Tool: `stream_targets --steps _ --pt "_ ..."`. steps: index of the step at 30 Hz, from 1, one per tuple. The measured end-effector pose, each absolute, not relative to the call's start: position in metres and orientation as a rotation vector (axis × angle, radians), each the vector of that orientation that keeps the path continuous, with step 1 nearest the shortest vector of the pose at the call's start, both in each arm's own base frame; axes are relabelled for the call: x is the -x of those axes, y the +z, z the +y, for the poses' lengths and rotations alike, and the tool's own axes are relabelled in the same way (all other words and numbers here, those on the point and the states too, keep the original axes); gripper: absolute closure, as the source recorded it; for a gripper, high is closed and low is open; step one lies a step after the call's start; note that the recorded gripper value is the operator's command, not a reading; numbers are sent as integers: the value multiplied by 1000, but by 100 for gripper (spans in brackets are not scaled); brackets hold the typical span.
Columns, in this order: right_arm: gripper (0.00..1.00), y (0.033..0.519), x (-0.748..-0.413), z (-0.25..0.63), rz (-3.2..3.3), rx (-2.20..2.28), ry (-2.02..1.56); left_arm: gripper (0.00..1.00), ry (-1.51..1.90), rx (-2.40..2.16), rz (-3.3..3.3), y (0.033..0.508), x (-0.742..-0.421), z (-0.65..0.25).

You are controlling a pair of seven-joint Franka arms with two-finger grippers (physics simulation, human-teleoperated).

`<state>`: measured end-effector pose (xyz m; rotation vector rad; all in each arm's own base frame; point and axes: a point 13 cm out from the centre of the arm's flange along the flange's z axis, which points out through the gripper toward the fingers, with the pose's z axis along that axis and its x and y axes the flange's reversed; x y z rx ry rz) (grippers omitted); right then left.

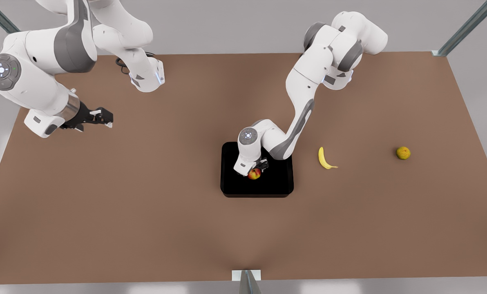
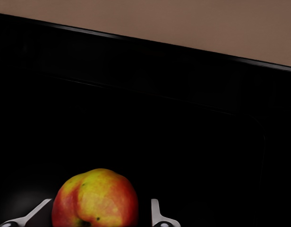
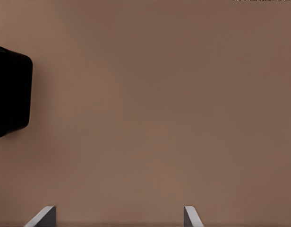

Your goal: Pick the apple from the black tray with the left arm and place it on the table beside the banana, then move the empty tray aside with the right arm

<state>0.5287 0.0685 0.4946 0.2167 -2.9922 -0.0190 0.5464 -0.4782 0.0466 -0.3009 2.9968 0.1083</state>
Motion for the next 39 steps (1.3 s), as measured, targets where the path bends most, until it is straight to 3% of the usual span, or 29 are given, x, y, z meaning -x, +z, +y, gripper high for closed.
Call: stream_targets --steps 2,4,6,7,16,21,30,34,39 --pt "0 494 -528 78 -2990 -243 -17 9 115 301 2997 43 -546 -477" --pt "0 495 -526 86 -2988 -266 -15 32 117 302 2996 42 -546 -477" --pt "0 495 -525 92 -2986 -282 -14 32 117 306 2993 42 -547 -477" --pt "0 494 -525 93 -2986 -287 -13 38 117 309 2992 42 -547 -477" --pt "0 494 -527 80 -2989 -248 -16 37 163 317 2996 67 -546 -471" --pt "0 495 -528 73 -2991 -228 -18 36 200 370 2995 141 -559 -444" --pt "0 495 -526 83 -2990 -232 -25 34 318 570 3065 227 -625 -242" --pt "0 480 -525 116 -2954 -231 -83 34 346 606 3124 217 -652 -107" --pt "0 410 -515 243 -2843 -322 -133 34 326 438 3241 151 -624 -14"
